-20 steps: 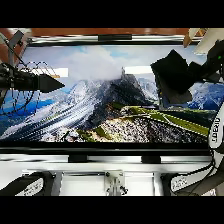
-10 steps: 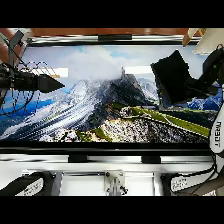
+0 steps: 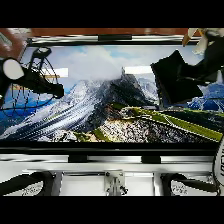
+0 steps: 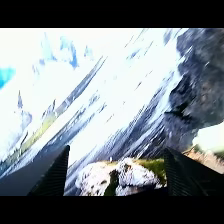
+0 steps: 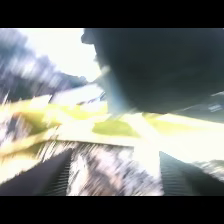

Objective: Fold the shirts.

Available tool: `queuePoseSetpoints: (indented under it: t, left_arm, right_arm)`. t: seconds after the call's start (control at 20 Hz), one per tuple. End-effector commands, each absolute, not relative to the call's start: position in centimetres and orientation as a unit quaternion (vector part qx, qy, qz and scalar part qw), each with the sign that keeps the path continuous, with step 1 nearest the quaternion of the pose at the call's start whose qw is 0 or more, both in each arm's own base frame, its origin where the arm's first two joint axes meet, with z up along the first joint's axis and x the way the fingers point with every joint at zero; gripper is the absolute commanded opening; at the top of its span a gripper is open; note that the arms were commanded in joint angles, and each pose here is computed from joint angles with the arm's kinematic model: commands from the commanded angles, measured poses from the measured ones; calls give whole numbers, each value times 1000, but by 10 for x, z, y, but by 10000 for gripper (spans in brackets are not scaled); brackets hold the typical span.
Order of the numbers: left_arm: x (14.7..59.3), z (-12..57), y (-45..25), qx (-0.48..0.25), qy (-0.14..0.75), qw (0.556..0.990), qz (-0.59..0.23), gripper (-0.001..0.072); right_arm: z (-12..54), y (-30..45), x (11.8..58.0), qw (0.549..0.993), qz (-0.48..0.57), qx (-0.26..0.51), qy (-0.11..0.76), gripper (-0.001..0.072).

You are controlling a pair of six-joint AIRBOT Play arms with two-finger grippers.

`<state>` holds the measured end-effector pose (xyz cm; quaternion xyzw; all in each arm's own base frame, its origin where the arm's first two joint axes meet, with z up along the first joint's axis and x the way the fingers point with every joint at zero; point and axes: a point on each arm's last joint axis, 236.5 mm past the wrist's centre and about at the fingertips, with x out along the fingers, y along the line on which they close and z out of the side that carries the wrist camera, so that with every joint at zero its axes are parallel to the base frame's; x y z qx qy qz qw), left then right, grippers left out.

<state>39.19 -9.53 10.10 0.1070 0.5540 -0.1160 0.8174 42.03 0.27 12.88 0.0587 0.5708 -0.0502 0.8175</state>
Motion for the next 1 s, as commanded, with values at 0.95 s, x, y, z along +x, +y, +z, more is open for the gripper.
queuePoseSetpoints:
  t: [0.95]
  left_arm:
    - [369, 56, -79, 151, 652, 741, -53, 720]
  right_arm:
    - [24, 106, 357, 725, 62, 52, 684, 674]
